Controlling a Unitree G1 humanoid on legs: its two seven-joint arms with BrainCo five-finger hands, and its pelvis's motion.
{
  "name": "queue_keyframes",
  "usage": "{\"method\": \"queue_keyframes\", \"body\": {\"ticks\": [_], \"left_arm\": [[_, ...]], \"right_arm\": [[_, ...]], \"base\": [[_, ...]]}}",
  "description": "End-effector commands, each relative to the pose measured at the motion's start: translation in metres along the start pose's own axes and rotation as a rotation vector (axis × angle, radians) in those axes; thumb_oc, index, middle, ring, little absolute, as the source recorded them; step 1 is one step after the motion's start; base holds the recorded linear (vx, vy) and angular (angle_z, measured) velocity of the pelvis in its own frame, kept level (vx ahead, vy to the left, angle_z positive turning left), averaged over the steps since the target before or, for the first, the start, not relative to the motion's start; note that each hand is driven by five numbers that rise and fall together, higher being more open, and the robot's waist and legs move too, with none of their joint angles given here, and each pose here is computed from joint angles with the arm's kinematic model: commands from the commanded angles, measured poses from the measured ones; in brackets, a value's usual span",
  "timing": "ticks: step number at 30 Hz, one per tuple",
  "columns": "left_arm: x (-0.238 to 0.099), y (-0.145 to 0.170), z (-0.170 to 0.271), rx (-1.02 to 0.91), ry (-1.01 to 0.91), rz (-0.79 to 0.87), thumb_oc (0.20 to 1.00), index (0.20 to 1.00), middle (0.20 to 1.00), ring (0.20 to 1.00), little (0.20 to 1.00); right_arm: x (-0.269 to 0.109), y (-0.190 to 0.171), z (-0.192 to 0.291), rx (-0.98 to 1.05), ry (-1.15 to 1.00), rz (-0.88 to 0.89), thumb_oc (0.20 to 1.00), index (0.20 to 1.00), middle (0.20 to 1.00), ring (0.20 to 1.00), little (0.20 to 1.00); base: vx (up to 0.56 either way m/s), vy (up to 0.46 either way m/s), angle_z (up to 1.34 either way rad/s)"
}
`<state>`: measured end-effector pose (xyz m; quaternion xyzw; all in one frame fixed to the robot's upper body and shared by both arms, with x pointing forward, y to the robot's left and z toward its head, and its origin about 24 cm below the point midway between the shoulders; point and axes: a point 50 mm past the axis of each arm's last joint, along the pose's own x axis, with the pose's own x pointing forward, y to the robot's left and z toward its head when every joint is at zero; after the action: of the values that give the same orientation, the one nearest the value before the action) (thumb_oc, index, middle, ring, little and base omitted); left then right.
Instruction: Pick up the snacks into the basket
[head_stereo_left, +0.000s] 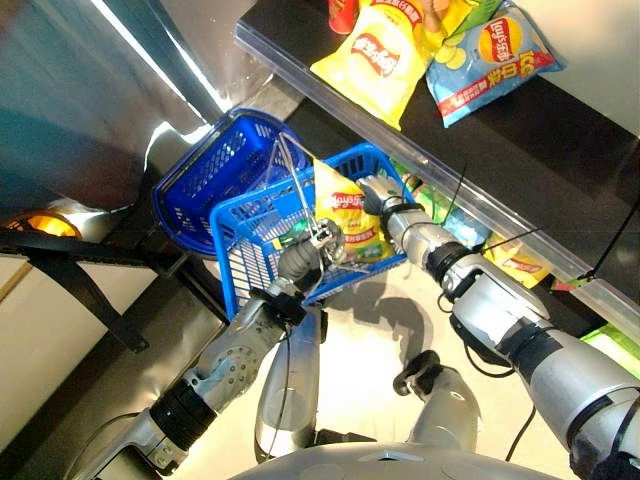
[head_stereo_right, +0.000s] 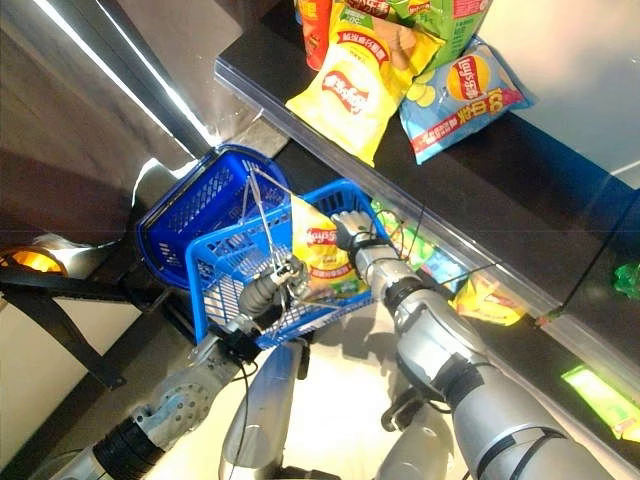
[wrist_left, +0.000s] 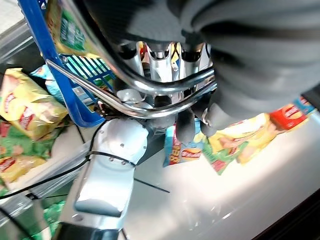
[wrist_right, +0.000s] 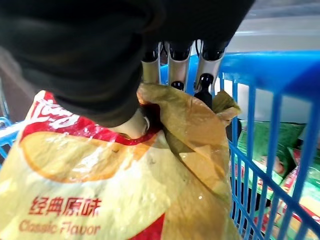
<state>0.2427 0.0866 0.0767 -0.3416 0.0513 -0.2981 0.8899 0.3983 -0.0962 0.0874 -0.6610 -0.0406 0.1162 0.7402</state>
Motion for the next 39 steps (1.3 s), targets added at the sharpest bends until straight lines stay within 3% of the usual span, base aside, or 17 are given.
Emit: {"method": "queue_keyframes", "body": {"ticks": [1, 18, 26, 33, 39], "left_arm": [[0.008, -0.086, 0.035, -0.01, -0.211, -0.474, 0.2, 0.2, 0.2, 0.2, 0.2], [0.003, -0.069, 0.045, 0.024, -0.266, -0.36, 0.2, 0.2, 0.2, 0.2, 0.2], [-0.009, -0.04, 0.055, 0.082, -0.332, -0.181, 0.2, 0.2, 0.2, 0.2, 0.2], [-0.019, -0.012, 0.055, 0.148, -0.337, -0.035, 0.2, 0.2, 0.2, 0.2, 0.2], [-0.041, 0.032, 0.043, 0.177, -0.311, 0.189, 0.2, 0.2, 0.2, 0.2, 0.2]], "right_arm": [[0.006, -0.022, -0.004, 0.026, 0.037, -0.058, 1.0, 1.0, 1.0, 1.0, 1.0], [0.012, -0.07, 0.01, 0.268, -0.034, -0.24, 1.0, 1.0, 1.0, 1.0, 1.0], [-0.012, -0.104, 0.009, 0.529, -0.213, -0.466, 1.0, 1.0, 1.0, 1.0, 1.0], [-0.051, -0.067, -0.015, 0.719, -0.243, -0.484, 1.0, 1.0, 1.0, 1.0, 1.0], [-0.092, -0.008, -0.034, 0.816, -0.206, -0.323, 1.0, 1.0, 1.0, 1.0, 1.0]], "base": [[0.0, 0.0, 0.0], [0.0, 0.004, -0.02], [0.0, 0.012, -0.12], [0.02, -0.004, -0.15], [0.06, -0.021, -0.19]]}}
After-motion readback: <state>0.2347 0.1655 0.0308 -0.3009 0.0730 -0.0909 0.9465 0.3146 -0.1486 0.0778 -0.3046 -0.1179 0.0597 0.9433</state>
